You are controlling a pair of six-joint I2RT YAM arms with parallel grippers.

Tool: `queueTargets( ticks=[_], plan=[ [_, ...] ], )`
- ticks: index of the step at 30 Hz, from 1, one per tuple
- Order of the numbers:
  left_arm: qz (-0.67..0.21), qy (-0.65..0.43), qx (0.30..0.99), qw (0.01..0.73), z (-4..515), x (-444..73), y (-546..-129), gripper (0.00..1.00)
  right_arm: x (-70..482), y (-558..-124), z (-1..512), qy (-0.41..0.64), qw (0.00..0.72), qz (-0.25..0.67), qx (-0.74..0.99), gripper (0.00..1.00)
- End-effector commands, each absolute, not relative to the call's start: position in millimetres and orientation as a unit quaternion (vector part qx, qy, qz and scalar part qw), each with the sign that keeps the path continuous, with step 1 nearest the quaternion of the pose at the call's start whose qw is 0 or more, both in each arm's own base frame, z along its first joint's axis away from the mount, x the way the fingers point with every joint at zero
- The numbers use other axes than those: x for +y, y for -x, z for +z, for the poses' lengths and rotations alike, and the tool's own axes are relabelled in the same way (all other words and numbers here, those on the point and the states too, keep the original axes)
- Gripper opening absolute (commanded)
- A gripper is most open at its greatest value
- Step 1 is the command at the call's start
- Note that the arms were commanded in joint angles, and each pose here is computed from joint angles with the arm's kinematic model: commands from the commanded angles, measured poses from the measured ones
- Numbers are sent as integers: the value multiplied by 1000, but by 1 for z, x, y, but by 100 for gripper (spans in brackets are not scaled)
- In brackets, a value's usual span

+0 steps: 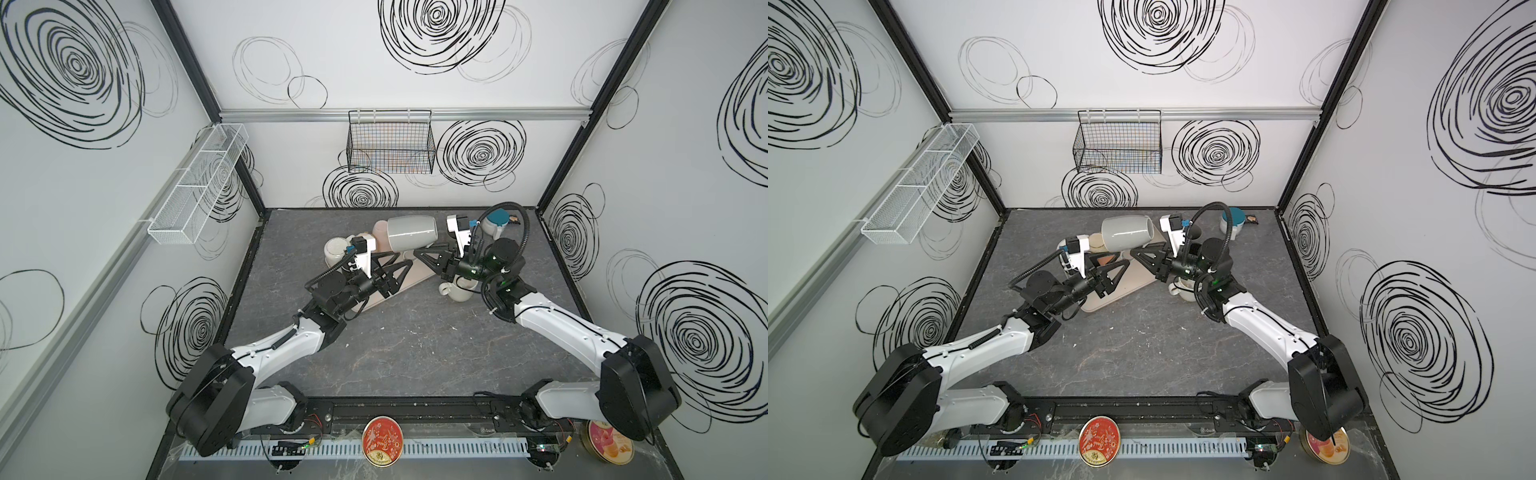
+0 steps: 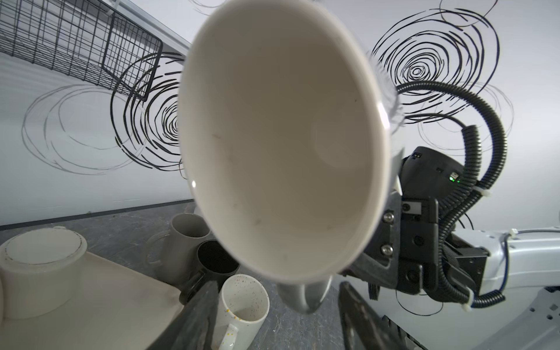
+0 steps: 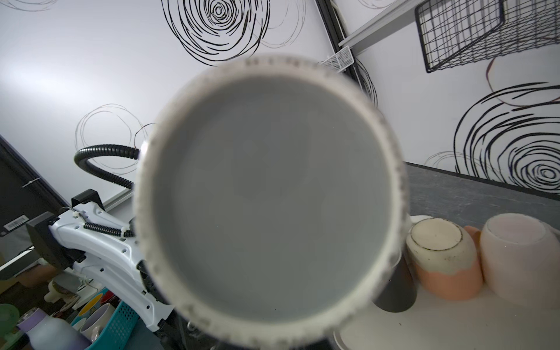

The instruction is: Turn the mug right side up

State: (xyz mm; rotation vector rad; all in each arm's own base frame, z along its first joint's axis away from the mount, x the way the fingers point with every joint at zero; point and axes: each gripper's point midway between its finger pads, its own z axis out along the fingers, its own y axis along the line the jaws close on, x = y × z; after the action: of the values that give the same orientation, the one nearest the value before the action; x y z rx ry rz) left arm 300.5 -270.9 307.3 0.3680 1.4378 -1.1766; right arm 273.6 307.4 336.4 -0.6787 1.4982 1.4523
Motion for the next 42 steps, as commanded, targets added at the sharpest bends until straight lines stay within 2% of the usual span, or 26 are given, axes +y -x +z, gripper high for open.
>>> queueTargets(
  ticks=[1, 6, 12, 15, 16, 17, 19, 22, 27, 34, 42],
  plan=[
    [-529, -173, 573, 602, 339, -273, -292, 61, 311, -257, 379, 318, 486, 605, 545, 0],
    [-534, -180, 565, 603, 344, -274, -289, 49, 315, -255, 379, 326, 481, 604, 546, 0],
    [-541, -189, 547, 610, 355, -272, -281, 24, 318, -254, 376, 330, 473, 605, 549, 0],
    [-544, -199, 533, 616, 363, -271, -274, 8, 322, -257, 371, 330, 465, 602, 558, 0],
    [-543, -204, 532, 617, 363, -271, -273, 2, 323, -258, 370, 331, 462, 602, 561, 3],
    [-540, -206, 533, 618, 362, -269, -273, 0, 324, -259, 368, 330, 459, 602, 564, 6],
    [-536, -203, 539, 617, 358, -268, -274, 0, 326, -260, 365, 330, 456, 600, 568, 12],
    [-533, -194, 543, 619, 354, -263, -274, 0, 324, -263, 362, 323, 461, 588, 581, 27],
    [-515, -180, 559, 625, 346, -257, -277, 0, 313, -274, 359, 295, 495, 549, 605, 46],
    [-477, -174, 602, 616, 329, -254, -286, 0, 292, -282, 357, 260, 537, 502, 626, 53],
    [-409, -209, 663, 591, 300, -270, -289, 0, 258, -298, 352, 204, 581, 435, 657, 54]
  ],
)
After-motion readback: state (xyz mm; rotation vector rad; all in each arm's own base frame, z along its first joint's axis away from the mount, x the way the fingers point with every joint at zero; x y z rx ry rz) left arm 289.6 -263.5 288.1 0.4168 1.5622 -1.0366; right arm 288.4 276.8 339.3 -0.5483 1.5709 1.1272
